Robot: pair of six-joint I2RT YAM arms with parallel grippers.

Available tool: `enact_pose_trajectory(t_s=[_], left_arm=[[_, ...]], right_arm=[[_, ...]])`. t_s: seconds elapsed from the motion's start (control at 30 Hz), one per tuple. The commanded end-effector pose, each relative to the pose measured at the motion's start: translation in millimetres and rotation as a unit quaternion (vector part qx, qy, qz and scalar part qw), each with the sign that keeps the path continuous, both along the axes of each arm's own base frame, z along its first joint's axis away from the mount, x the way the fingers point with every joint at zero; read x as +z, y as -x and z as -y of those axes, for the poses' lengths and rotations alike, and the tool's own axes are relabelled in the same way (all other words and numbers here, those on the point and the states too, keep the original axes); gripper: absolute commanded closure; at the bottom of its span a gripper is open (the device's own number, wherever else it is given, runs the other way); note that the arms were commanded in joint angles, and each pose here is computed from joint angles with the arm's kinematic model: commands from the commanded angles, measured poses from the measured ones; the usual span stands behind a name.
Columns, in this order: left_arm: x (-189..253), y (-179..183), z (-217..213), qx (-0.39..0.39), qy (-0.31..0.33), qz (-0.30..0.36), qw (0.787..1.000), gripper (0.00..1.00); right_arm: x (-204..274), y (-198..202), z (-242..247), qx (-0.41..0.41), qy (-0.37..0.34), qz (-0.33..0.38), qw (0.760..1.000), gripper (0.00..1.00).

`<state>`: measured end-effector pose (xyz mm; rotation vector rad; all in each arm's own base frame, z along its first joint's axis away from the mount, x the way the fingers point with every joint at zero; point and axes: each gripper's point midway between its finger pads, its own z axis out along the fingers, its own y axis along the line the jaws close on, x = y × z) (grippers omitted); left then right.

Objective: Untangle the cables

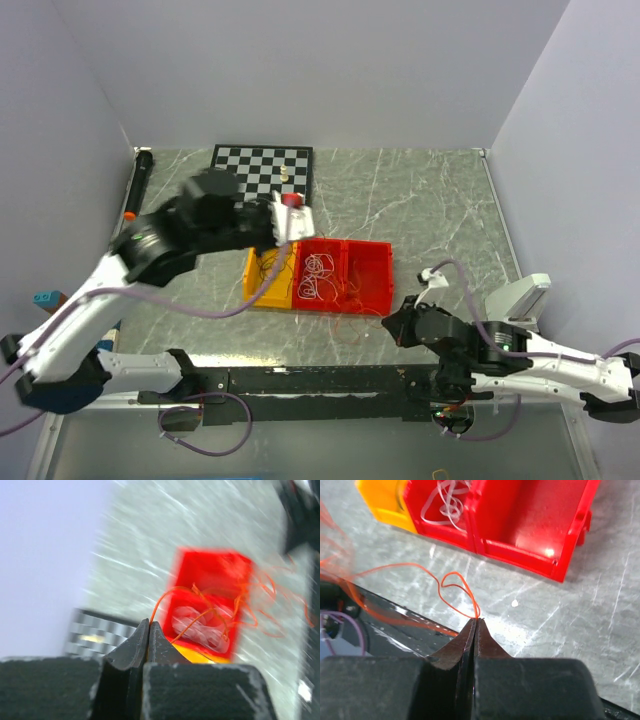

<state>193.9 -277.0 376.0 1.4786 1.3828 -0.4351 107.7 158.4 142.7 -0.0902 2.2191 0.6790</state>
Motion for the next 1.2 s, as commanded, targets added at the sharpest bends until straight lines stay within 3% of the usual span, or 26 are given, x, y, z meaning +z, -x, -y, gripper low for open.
enact_pose_trajectory(t_s=[0.0,0.27,0.5,0.57,0.67,0.73,1.03,1.1,1.17], left_arm=[[104,-12,-31,0.079,0.125,0.121,0.982,0.99],[232,5,-102,0.156,0.253,0.257,0.919,0.99],[283,17,-161,0.229,0.297,0.347,0.859,0.99],[303,21,-183,0.263,0.325,0.374,0.828,0.99],[344,33,-226,0.324,0.374,0.431,0.755,0.99],[368,45,-248,0.344,0.401,0.453,0.718,0.99],[401,65,-294,0.404,0.42,0.501,0.64,0.99],[403,68,-300,0.41,0.424,0.502,0.632,0.99],[398,62,-292,0.405,0.405,0.498,0.651,0.99]], right_arm=[[-24,5,-15,0.004,0.02,-0.035,0.999,1.0],[-65,16,-29,0.007,0.061,-0.091,0.994,1.0],[-84,25,-30,0.011,0.087,-0.109,0.99,1.0],[-89,27,-26,0.01,0.098,-0.115,0.988,1.0],[-100,34,-22,0.004,0.101,-0.133,0.986,1.0],[-107,40,-22,0.005,0.101,-0.142,0.985,1.0],[-110,46,-20,-0.005,0.132,-0.151,0.98,1.0],[-112,48,-17,-0.015,0.14,-0.155,0.978,1.0],[-111,49,-17,-0.015,0.141,-0.154,0.978,1.0]])
